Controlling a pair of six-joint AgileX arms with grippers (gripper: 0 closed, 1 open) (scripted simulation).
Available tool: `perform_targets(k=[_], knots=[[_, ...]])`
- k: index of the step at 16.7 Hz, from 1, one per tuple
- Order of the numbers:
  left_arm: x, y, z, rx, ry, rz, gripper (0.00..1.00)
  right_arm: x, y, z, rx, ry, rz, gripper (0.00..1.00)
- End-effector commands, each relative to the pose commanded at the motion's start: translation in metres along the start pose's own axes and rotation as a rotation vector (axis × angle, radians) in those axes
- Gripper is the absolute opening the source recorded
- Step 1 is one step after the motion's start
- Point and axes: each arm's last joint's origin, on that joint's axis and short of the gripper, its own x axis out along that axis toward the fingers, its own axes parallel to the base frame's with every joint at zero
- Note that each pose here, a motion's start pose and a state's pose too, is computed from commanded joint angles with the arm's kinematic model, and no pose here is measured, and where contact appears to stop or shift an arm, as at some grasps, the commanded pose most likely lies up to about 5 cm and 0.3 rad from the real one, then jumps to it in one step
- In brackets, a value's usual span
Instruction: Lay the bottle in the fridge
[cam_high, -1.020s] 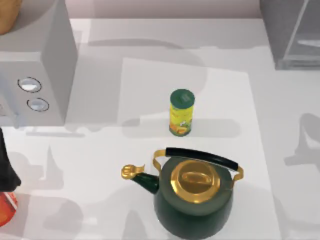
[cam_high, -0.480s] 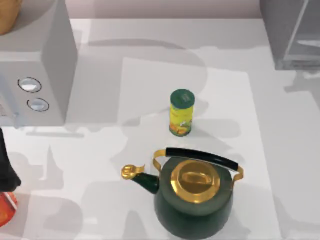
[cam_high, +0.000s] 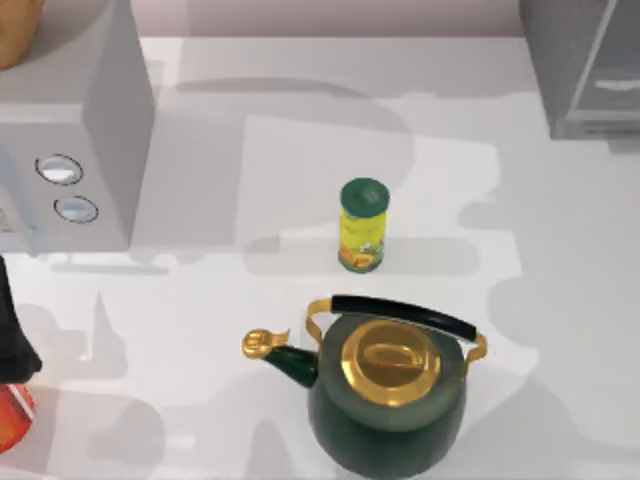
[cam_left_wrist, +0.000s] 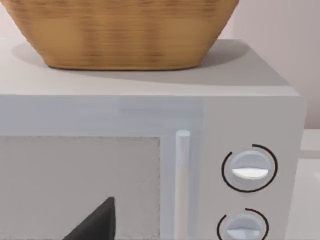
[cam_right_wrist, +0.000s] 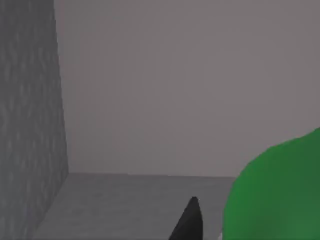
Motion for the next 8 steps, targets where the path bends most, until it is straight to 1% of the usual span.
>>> perform_targets(k=[3,8], knots=[[0.0,0.0,0.0,0.0,0.0,0.0,1.0,0.007,-0.006,-0.023,0.012,0.022,-0.012,0.01],[0.0,0.0,0.0,0.0,0.0,0.0,1.0,0.008,-0.006,-0.025,0.013,0.023,-0.014,0.01]])
